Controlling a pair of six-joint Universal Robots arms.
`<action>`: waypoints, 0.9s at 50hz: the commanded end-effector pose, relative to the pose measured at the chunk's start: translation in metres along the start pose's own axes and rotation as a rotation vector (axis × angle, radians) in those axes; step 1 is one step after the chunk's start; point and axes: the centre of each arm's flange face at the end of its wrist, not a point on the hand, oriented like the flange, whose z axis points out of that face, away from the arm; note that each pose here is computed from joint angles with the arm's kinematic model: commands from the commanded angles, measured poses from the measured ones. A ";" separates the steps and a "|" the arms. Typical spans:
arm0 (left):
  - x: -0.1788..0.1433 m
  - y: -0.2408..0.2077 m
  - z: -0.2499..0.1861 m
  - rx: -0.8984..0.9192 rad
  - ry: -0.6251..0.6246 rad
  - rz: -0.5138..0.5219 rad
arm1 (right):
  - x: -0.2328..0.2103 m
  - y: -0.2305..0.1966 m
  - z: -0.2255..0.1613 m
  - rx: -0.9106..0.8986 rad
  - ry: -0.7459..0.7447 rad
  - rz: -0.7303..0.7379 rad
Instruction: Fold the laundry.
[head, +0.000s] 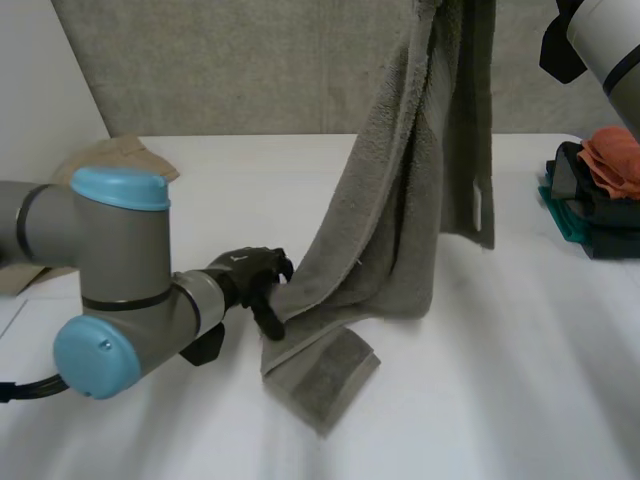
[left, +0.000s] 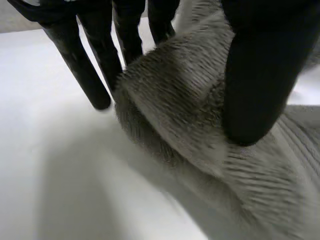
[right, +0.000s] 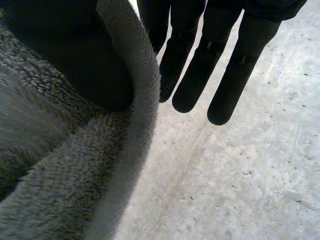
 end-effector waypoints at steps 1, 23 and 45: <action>-0.045 -0.055 -0.004 0.180 -0.240 0.000 | 0.033 0.030 0.003 -0.064 0.068 -0.024; -0.062 -0.096 0.018 0.291 -0.292 0.158 | 0.068 0.224 -0.024 -0.406 0.049 0.013; -0.078 -0.094 -0.030 0.267 -0.270 0.236 | 0.030 0.248 -0.074 -0.719 -0.078 -0.214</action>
